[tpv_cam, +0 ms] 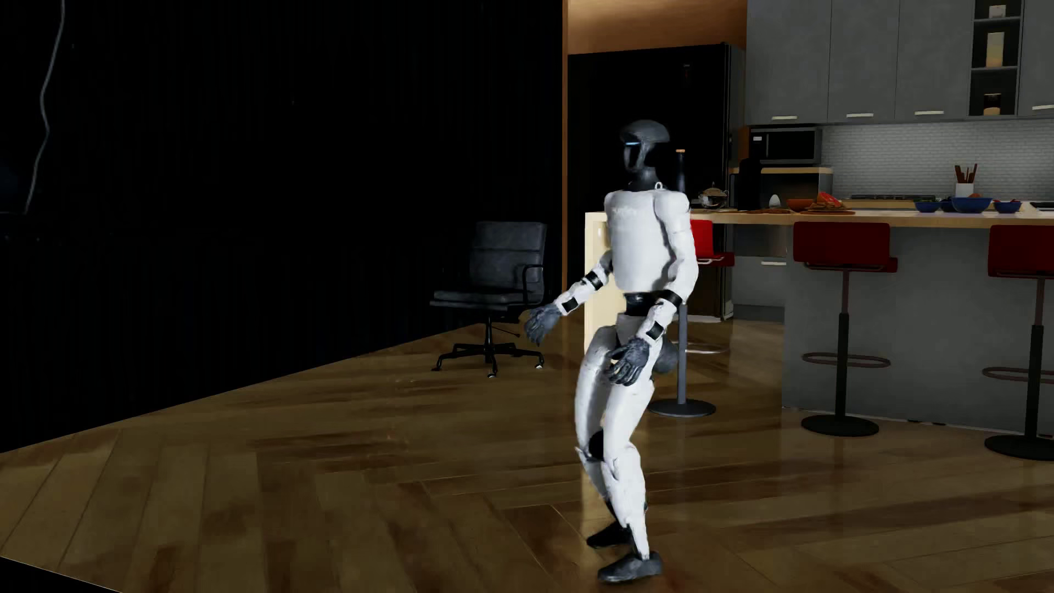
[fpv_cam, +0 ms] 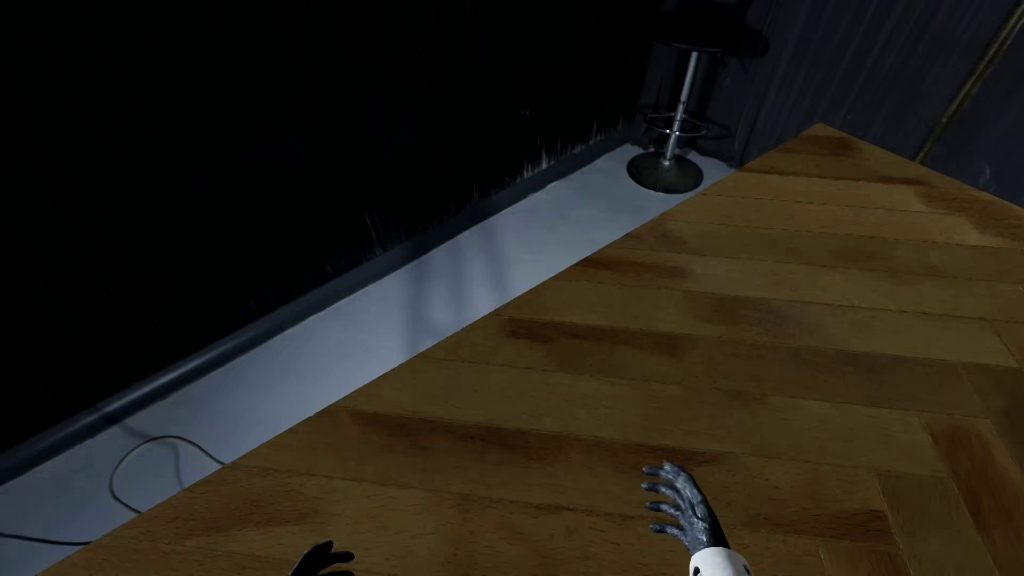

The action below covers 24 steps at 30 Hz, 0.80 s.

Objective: Walk towards the officechair

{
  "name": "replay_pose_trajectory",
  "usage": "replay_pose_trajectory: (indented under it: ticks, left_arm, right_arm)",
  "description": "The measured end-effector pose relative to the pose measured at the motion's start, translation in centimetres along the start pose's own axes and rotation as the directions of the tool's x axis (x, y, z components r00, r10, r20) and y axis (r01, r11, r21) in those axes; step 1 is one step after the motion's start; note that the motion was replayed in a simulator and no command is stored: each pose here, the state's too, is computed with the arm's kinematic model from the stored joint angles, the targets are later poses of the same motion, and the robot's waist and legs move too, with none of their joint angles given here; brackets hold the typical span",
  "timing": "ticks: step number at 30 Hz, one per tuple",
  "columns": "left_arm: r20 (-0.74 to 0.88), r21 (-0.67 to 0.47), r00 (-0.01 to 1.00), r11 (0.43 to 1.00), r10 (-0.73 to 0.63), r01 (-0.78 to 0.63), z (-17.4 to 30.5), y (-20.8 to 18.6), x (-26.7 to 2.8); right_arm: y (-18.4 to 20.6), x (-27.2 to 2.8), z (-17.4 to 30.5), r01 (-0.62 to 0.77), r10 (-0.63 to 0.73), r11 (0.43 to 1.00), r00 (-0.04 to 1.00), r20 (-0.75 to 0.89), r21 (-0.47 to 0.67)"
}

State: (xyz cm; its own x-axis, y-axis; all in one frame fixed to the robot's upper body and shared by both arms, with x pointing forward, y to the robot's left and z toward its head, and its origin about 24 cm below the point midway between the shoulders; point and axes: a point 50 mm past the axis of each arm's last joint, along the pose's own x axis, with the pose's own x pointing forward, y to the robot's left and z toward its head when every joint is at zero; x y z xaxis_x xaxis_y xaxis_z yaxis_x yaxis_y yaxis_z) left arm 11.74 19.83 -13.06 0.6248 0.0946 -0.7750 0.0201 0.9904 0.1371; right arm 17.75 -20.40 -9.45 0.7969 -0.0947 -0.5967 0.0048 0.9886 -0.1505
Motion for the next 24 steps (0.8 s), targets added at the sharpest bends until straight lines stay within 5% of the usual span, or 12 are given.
replay_pose_trajectory:
  ticks: [4, 8, 10, 14, 16, 18, 20, 24]
  left_arm:
    - [0.045, 0.078, 0.998, 0.996, -0.036, 0.032, 3.2, 0.0, 1.0]
    - [0.339, 0.097, 0.941, 0.995, -0.008, -0.026, 10.7, -1.0, 1.8]
    - [0.307, 0.09, 0.95, 0.992, 0.056, -0.087, 7.2, -0.3, 1.0]
    - [-0.033, 0.099, 0.992, 0.988, 0.125, -0.121, -1.0, 0.8, -1.0]
    - [0.029, 0.075, 0.995, 0.993, 0.091, -0.093, 3.0, 0.2, 0.6]
    - [0.252, 0.002, 0.967, 0.999, 0.047, -0.049, 9.5, -0.7, 1.5]
    - [0.355, -0.052, 0.935, 0.999, 0.026, -0.008, 10.0, -2.0, 1.3]
    - [0.013, 0.064, 0.993, 0.991, 0.113, -0.114, -1.1, 2.8, -1.2]
  right_arm:
    - [-1.0, -3.9, -7.9, 0.04, -0.034, 0.999, 0.95, -0.311, 0.013]
    - [-1.2, -7.0, -11.3, 0.118, -0.035, 0.985, 0.855, -0.518, 0.128]
    - [-1.8, -4.4, -9.0, 0.138, -0.073, 0.984, 0.885, -0.459, 0.11]
    - [1.4, -2.7, -6.3, 0.034, -0.009, 0.994, 0.969, -0.247, 0.1]
    - [1.6, -3.6, -6.8, 0.009, 0.016, 0.995, 0.971, -0.239, 0.103]
    - [-1.5, -6.2, -10.7, 0.072, -0.056, 0.997, 0.915, -0.4, 0.027]
    - [-1.7, -6.1, -10.6, 0.098, -0.094, 0.995, 0.9, -0.425, -0.013]
    - [0.2, -1.5, -4.0, 0.116, -0.1, 0.991, 0.973, -0.207, 0.065]
